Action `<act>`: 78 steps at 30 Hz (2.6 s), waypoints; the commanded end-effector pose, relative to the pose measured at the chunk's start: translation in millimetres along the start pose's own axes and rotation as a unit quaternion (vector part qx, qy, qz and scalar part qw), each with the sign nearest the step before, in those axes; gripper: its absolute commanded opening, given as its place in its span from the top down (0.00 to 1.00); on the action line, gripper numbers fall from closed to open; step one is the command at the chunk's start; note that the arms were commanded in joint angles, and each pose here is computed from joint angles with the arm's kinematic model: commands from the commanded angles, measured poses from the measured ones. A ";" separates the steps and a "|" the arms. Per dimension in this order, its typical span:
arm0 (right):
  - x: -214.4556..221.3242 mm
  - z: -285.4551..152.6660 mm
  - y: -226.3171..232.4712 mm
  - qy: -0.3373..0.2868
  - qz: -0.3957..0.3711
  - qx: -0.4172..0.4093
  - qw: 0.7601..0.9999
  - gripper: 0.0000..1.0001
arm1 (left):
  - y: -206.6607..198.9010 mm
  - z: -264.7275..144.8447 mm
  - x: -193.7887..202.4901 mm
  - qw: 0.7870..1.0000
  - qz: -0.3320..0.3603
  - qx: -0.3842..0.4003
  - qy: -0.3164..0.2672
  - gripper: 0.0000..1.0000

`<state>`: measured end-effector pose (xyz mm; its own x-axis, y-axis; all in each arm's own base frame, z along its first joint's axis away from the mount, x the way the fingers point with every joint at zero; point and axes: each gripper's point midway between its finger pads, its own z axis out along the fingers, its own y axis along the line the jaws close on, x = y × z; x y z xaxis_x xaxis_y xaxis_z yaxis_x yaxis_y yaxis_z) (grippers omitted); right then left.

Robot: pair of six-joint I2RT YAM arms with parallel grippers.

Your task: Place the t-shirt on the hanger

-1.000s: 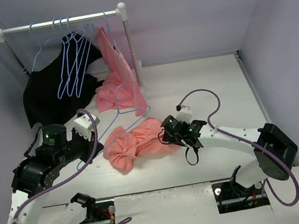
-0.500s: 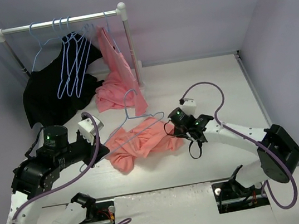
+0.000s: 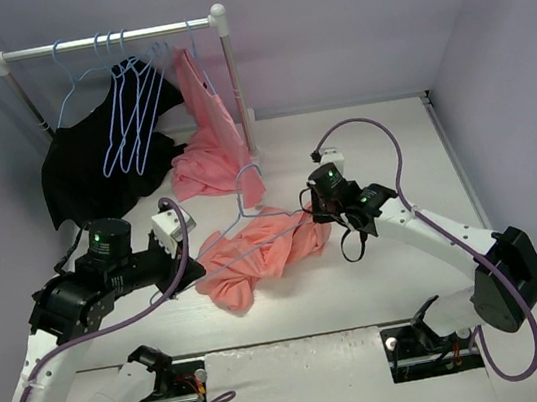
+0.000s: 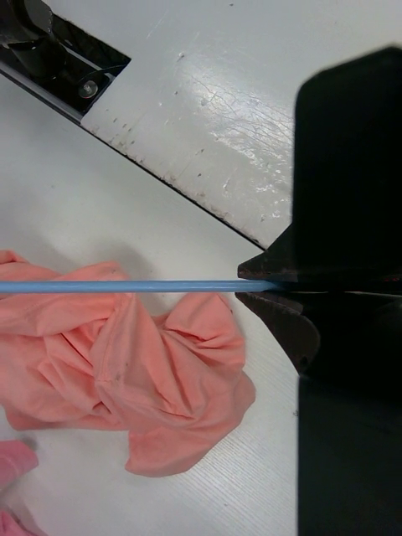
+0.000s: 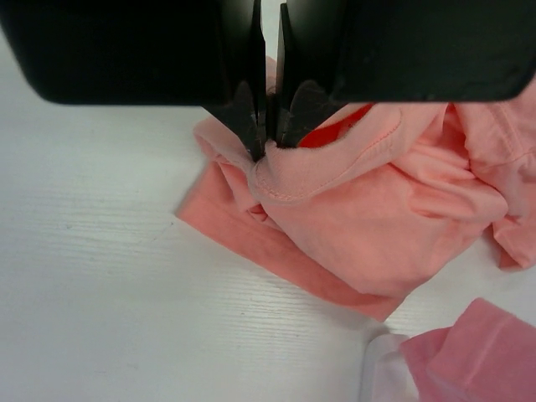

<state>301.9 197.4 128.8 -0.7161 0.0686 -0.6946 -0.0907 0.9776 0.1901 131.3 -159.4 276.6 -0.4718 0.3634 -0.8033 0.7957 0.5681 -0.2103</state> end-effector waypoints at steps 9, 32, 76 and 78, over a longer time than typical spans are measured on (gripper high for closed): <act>-40.5 -24.8 28.8 -0.043 -0.025 -0.065 0.997 1.00 | 10.1 21.5 -23.1 1.000 0.022 0.009 -0.020 1.00; -93.7 -87.5 77.5 -0.128 -0.117 -0.148 0.974 0.99 | 2.8 38.9 -68.0 0.991 0.033 0.051 -0.120 1.00; -154.2 -129.7 59.8 -0.216 -0.187 -0.107 0.952 1.00 | 2.6 -4.0 -43.6 0.987 0.023 -0.025 -0.160 1.00; -152.6 -130.2 54.5 -0.216 -0.188 -0.104 0.953 1.00 | 7.3 -8.6 -42.7 0.986 0.029 -0.044 -0.157 1.00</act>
<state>312.7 219.7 291.6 -0.3655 -0.2202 -0.9044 -0.4510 0.8918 -0.0349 151.4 -167.4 292.6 -0.3674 0.1380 -0.9198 0.7515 0.6267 -0.2062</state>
